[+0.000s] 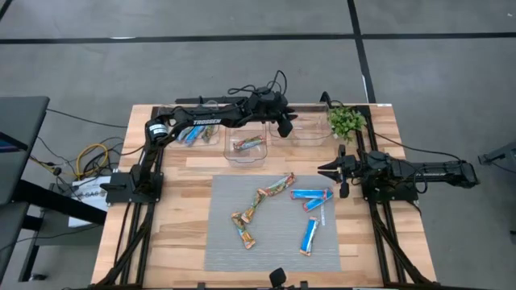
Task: Pick and place Granola Bars by type
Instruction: Put the yellow granola bar into the right transparent bin
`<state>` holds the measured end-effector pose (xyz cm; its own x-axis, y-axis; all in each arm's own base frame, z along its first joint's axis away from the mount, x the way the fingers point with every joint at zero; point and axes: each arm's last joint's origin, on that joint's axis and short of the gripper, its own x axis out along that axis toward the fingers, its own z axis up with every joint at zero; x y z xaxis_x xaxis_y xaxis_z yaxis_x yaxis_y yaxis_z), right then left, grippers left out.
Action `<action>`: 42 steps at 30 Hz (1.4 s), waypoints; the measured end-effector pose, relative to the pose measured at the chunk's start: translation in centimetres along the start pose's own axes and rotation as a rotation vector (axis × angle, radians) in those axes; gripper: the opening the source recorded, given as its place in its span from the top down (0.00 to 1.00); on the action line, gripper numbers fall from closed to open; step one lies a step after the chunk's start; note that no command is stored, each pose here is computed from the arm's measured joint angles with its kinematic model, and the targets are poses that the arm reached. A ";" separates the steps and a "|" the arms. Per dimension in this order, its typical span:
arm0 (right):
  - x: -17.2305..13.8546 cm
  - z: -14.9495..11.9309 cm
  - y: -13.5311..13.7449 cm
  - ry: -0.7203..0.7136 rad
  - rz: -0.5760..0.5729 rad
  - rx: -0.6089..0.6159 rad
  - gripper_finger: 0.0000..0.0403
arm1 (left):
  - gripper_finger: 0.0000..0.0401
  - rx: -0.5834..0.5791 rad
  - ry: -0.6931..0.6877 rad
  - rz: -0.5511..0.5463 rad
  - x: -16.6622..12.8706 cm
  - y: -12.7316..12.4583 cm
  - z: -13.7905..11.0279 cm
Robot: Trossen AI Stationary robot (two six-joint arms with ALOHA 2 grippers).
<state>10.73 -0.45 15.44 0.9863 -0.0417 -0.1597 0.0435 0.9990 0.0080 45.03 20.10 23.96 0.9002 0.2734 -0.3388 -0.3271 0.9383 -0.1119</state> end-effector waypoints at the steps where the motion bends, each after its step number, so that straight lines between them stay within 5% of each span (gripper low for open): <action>1: 0.0 0.0 0.0 0.000 0.000 0.000 0.85 | 0.69 -0.002 0.000 0.000 0.0 0.0 0.0; 9: 0.0 0.0 0.0 0.000 0.000 0.000 0.85 | 0.70 -0.082 -0.041 -0.113 -0.2 -0.6 0.7; 15: 0.0 0.0 0.0 0.000 0.000 0.000 0.85 | 0.70 -0.031 -0.102 -0.199 -2.1 -2.7 3.1; 29: 0.0 0.0 0.0 0.000 0.000 0.000 0.85 | 0.70 0.169 -0.257 -0.395 -10.6 -12.4 9.2; 34: 0.0 0.0 0.0 0.000 0.001 0.000 0.85 | 0.70 0.205 -0.190 -0.421 -12.8 -14.5 9.2; 42: 0.0 0.0 0.0 0.000 0.001 0.000 0.85 | 0.70 0.307 0.054 -0.522 -13.8 -19.3 5.8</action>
<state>10.73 -0.45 15.44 0.9863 -0.0410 -0.1597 0.0429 0.9990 0.0084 40.58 -0.57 36.27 0.9010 -0.2431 -0.3593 0.2589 0.9659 -0.0041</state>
